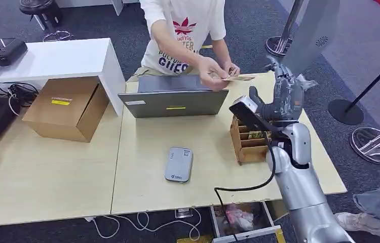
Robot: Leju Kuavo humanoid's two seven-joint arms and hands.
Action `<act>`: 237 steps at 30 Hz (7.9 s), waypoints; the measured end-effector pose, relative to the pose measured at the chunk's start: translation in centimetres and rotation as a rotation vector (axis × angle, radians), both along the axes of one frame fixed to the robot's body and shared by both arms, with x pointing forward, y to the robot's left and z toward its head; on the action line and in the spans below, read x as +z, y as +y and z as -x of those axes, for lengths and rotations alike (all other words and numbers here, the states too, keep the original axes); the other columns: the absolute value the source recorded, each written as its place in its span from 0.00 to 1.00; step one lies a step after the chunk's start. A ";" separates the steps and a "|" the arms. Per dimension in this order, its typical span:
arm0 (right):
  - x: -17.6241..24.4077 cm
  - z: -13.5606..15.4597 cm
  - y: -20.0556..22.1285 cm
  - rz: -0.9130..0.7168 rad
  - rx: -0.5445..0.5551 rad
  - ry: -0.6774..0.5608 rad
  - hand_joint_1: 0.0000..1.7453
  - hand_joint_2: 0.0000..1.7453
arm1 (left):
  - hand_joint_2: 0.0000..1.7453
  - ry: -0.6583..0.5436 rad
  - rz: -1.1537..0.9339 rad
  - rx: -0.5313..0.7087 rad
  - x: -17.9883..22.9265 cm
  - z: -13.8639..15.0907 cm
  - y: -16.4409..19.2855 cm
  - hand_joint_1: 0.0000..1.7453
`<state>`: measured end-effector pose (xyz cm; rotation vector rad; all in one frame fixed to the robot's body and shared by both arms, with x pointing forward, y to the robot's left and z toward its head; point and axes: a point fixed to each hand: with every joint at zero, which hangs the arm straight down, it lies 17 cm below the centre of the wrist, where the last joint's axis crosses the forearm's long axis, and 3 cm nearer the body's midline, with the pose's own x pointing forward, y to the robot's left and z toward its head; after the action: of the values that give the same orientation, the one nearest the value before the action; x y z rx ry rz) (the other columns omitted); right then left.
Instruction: Pass the card to the sensor for recognition and then transmit it.
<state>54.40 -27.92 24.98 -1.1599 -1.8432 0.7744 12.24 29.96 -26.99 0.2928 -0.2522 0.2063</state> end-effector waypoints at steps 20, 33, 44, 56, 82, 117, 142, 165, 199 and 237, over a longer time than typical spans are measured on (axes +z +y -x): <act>-0.7 -0.2 -0.2 -0.022 -0.005 0.040 0.00 1.00 | 0.00 -0.001 -0.001 -0.007 0.0 0.0 0.0 0.00; -3.0 -1.9 -3.2 -0.026 -0.063 0.139 0.85 1.00 | 0.00 -0.001 -0.004 -0.016 0.0 -0.1 0.1 0.00; -3.8 -2.2 -3.6 -0.014 -0.070 0.157 0.57 1.00 | 0.00 -0.002 -0.002 -0.017 0.0 -0.1 0.1 0.00; -3.4 -2.8 -3.5 -0.008 -0.063 0.154 0.75 1.00 | 0.00 -0.007 -0.001 -0.009 0.0 -0.1 0.1 0.00; -3.4 -3.1 -3.4 -0.005 -0.052 0.155 0.97 1.00 | 0.00 -0.009 -0.001 -0.008 0.0 -0.1 0.1 0.00; -0.8 -1.9 0.4 0.008 0.029 0.064 0.97 1.00 | 0.00 -0.009 0.001 -0.013 0.0 -0.2 -0.2 0.00; -3.9 -0.7 5.0 -0.054 0.141 0.157 1.00 1.00 | 0.00 -0.020 0.008 -0.033 0.3 -1.4 -0.4 0.00; -7.3 -0.2 10.3 -0.100 0.224 0.268 1.00 1.00 | 0.00 -0.025 0.010 -0.054 0.4 -2.0 -0.7 0.00; -13.6 1.6 15.5 -0.104 0.313 0.443 1.00 1.00 | 0.00 -0.024 0.014 -0.085 0.7 -3.5 -1.2 0.00; -18.6 4.9 21.7 -0.092 0.432 0.595 1.00 1.00 | 0.00 -0.051 0.013 -0.084 1.1 -4.8 -1.1 0.00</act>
<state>49.52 -6.21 6.36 -0.3955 -1.5984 1.1199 17.07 28.85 -25.93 0.2639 -0.3128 0.1323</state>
